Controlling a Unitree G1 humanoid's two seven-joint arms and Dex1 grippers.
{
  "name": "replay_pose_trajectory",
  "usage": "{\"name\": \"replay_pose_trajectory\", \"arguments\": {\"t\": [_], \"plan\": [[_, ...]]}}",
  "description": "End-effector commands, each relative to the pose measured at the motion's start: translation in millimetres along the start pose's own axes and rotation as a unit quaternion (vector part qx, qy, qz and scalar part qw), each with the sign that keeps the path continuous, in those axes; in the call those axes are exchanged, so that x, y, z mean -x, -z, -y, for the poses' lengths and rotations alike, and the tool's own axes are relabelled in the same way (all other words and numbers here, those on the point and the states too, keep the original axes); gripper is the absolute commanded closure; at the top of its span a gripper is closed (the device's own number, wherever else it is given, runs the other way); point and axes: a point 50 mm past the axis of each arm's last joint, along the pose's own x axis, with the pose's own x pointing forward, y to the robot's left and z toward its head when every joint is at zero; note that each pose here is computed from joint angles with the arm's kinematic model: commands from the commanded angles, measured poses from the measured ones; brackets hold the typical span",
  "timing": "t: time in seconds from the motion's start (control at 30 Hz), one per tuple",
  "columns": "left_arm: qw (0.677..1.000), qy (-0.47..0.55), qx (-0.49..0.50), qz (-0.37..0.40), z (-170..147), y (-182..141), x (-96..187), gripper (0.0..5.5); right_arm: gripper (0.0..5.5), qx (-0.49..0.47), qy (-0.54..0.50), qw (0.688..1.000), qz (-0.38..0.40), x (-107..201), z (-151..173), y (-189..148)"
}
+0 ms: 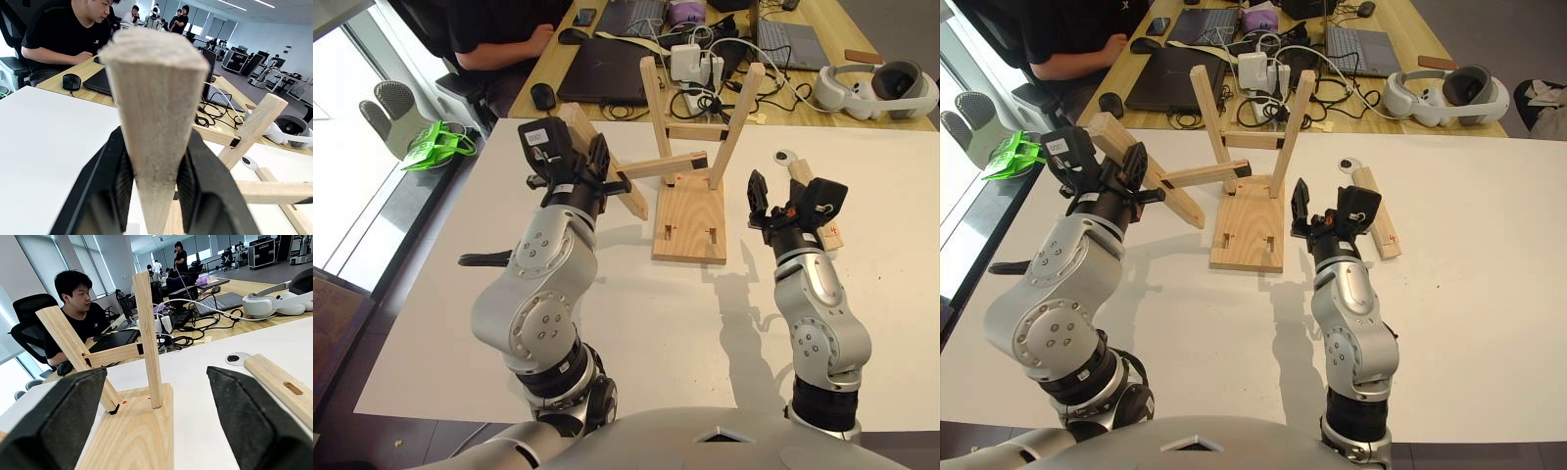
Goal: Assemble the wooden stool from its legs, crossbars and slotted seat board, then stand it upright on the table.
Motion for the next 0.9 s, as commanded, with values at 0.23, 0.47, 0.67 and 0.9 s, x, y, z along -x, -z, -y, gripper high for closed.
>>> {"name": "replay_pose_trajectory", "arguments": {"t": [0.23,0.47,0.67,0.9], "plan": [[1.000,-0.003,0.012,0.001,2.7,2.2,0.2,4.46,1.71,-0.019,0.003,1.000,0.014,-4.5,-5.9,-6.4],[1.000,-0.004,0.009,0.005,1.9,-0.1,-0.8,4.46,1.71,-0.024,0.002,1.000,0.014,-5.9,-8.7,-6.3],[1.000,-0.003,0.013,0.002,4.5,2.0,0.3,4.46,1.71,-0.017,0.007,1.000,0.013,-4.8,-4.8,-7.2],[1.000,-0.009,0.014,0.007,3.5,1.3,0.7,4.46,1.71,-0.018,0.001,1.000,0.009,-5.9,-6.8,-5.4]]}}
